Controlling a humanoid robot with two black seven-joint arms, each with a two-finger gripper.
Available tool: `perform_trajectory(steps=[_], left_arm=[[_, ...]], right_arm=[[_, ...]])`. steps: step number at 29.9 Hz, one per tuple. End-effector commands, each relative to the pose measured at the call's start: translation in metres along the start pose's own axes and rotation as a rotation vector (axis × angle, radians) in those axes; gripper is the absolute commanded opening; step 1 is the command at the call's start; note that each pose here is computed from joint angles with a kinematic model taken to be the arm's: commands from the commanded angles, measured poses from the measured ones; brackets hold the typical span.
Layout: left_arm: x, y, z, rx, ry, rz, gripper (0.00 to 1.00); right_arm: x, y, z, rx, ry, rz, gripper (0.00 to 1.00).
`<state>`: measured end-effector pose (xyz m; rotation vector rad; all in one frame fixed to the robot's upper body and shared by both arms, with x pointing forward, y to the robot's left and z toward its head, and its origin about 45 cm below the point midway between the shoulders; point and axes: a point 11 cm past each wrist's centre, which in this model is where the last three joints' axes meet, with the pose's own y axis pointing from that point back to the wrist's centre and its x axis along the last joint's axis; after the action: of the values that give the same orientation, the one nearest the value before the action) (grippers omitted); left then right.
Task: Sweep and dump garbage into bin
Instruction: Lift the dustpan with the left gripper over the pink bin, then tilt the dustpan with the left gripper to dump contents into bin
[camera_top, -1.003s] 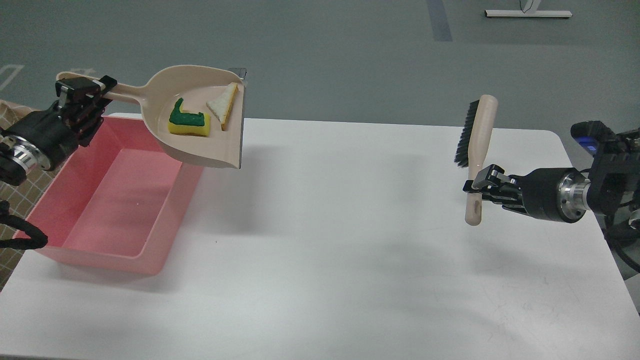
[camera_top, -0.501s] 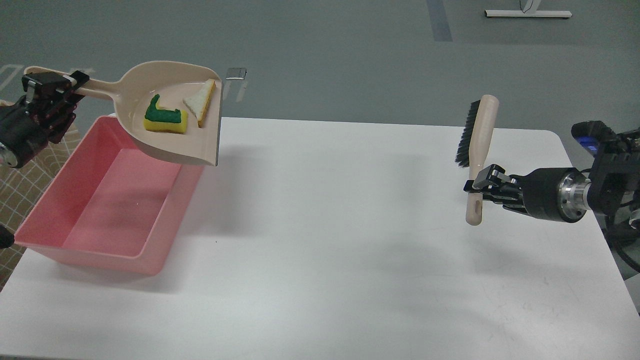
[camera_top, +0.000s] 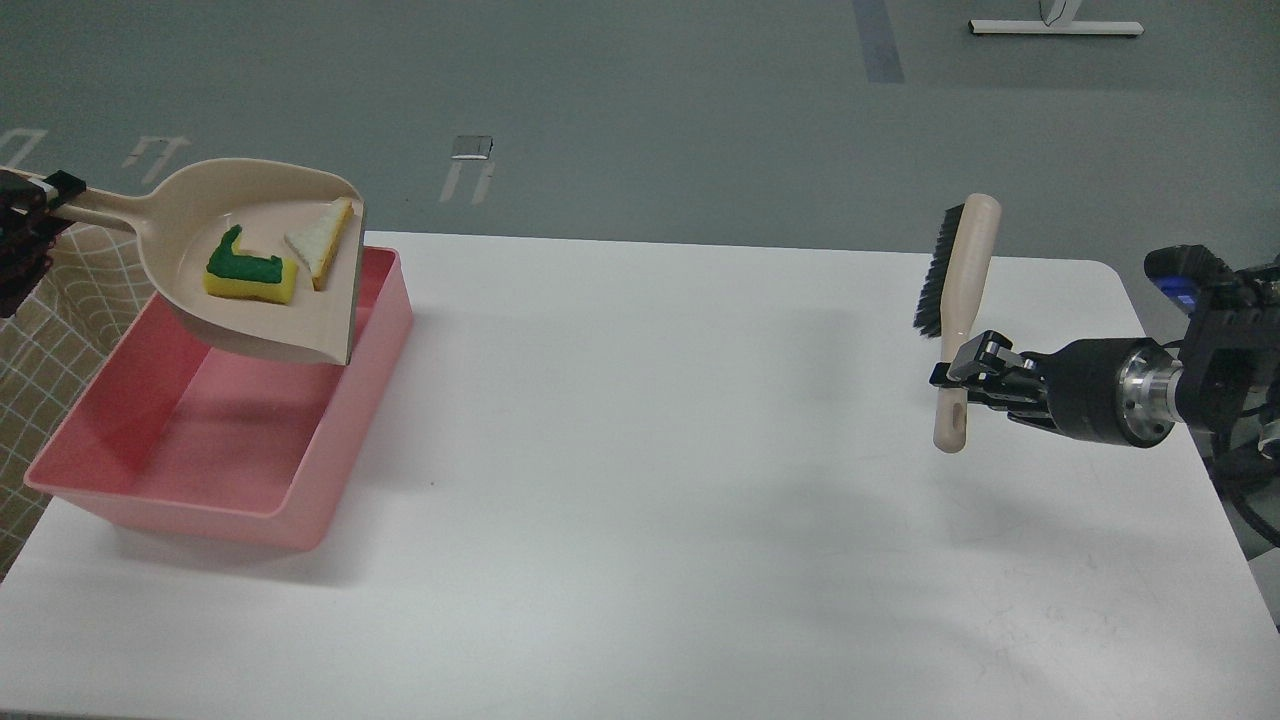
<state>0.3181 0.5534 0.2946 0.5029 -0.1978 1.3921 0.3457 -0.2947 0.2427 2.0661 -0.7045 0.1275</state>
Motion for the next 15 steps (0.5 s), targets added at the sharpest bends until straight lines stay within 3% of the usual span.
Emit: perform_trajectory(steps=[1,15], left_arm=[[0.008,0.006,-0.002,0.018,-0.011,0.007,0.0],[0.033,0.03,-0.005,0.086,-0.086,0.033,0.0]], right_arm=[[0.0,0.0,-0.001,0.002,0.0,-0.001,0.0],[0.0,-0.003,0.0,0.002,-0.008,-0.002,0.0]])
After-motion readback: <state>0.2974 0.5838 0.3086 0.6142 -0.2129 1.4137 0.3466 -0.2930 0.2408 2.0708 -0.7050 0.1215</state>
